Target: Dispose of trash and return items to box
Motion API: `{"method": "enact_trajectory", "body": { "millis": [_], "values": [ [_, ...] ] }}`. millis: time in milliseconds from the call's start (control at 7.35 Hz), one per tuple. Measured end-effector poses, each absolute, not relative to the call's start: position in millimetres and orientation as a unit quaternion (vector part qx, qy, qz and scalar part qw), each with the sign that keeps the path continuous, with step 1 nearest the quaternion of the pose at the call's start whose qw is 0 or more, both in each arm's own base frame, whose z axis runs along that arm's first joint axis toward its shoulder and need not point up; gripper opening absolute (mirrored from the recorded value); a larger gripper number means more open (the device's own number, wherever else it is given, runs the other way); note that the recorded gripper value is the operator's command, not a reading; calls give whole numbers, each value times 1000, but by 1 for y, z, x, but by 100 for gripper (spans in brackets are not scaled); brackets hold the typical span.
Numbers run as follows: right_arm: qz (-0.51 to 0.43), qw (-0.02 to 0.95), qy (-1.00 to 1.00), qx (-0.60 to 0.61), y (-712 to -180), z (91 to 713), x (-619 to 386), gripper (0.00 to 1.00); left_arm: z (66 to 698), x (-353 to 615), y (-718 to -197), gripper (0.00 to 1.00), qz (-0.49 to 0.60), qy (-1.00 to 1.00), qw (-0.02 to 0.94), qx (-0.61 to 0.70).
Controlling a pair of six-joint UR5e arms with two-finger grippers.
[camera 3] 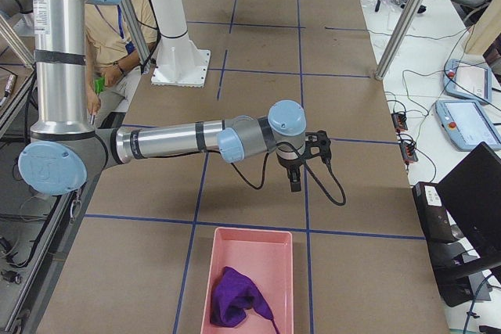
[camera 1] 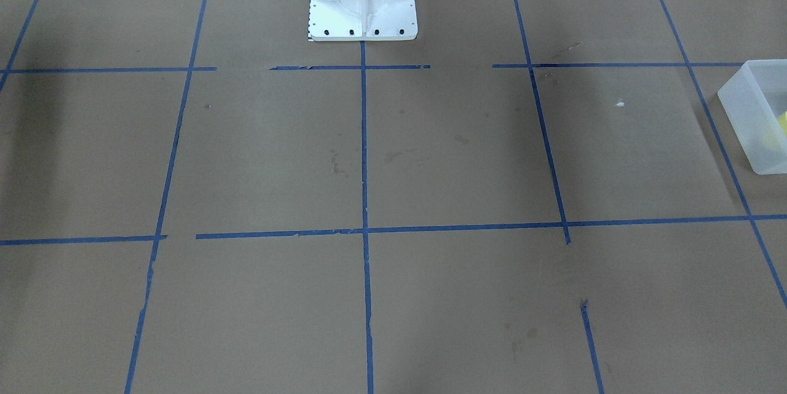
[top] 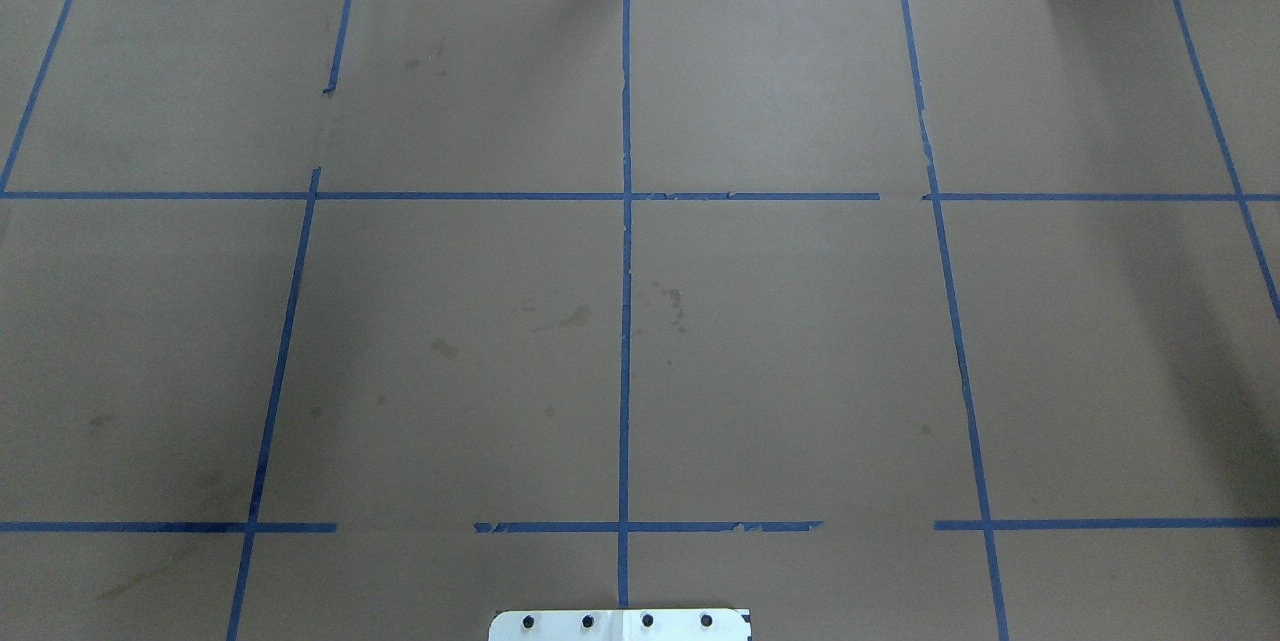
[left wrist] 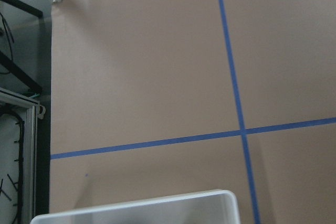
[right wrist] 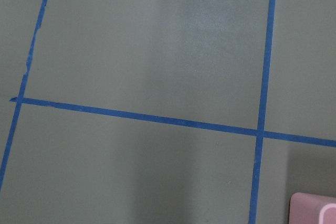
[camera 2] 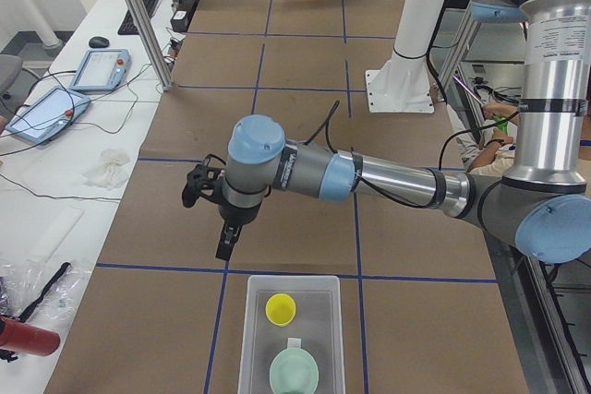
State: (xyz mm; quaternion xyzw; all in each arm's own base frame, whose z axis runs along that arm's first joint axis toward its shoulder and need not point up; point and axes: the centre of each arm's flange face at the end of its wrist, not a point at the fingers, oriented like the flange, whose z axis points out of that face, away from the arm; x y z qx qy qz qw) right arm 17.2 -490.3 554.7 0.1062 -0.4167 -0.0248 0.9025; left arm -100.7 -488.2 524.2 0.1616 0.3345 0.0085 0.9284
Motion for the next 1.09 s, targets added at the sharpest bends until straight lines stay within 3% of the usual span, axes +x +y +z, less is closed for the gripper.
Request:
{"method": "enact_trajectory", "body": {
  "millis": [544, 1089],
  "values": [
    [-39, 904, -416, 96, -495, 557, -2, 100, 471, 49, -484, 100, 50, 382, 916, 110],
    [-38, 910, -407, 70, -508, 556, -16, 100, 486, 81, -464, 100, 85, 419, 900, 81]
  ]
}}
